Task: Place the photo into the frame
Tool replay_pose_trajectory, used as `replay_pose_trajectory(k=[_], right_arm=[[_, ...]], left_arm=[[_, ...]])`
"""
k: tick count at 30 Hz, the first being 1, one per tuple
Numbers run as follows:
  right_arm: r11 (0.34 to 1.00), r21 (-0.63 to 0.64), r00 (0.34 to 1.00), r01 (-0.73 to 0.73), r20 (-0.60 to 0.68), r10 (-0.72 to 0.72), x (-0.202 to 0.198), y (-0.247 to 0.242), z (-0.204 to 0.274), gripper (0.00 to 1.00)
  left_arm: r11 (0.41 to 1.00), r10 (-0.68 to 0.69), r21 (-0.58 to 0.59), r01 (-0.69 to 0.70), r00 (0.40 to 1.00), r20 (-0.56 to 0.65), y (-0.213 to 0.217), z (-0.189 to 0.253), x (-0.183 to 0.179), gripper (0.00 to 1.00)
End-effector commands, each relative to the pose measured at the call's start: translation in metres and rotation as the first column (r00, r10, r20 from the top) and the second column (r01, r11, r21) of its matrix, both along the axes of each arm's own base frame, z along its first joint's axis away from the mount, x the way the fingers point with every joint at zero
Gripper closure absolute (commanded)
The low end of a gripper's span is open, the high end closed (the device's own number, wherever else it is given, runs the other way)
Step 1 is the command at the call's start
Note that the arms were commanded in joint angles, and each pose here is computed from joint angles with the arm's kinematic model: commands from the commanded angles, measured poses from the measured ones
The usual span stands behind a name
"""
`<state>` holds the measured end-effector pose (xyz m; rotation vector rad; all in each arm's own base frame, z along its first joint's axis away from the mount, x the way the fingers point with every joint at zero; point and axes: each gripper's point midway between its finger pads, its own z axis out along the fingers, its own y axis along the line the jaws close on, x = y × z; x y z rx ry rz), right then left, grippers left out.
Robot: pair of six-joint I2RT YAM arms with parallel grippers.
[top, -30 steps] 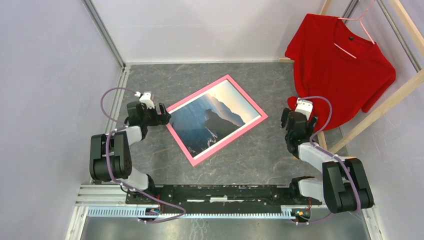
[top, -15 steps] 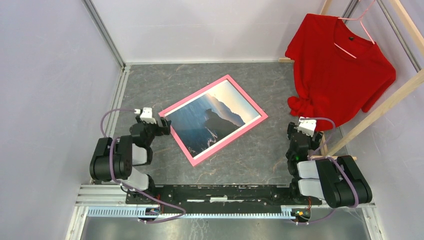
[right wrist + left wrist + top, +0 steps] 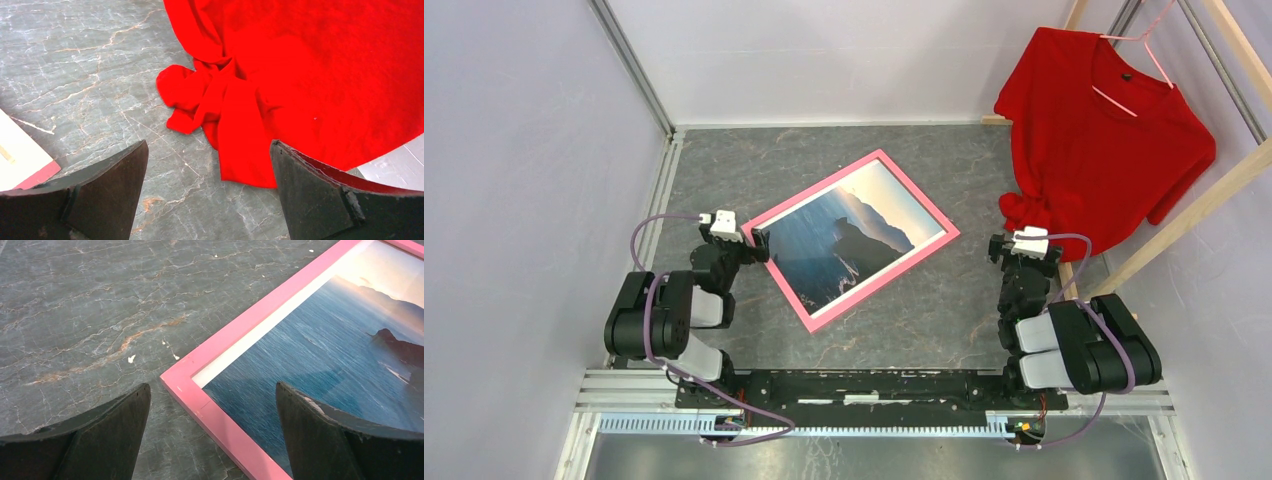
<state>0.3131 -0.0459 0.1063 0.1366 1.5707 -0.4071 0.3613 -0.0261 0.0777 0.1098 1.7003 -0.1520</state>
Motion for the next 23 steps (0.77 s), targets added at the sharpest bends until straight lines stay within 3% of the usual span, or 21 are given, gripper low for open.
replay_pose_trajectory(k=[1,23], right_arm=[[0.999,-0.035,0.997,-0.032,-0.07,0.029,-0.0225,0.0002,-0.0226,0.02],[0.999,-0.035,0.997,-0.03,-0.073,0.027,-0.0234,-0.0004,-0.0236,0.02]], left_arm=[[0.998,0.019,0.051,-0.023,0.997,0.068,0.0065,0.016,0.007,0.0],[0.999,0.026,0.042,-0.029,0.998,0.061,0.0084,0.0155,0.0092,0.0]])
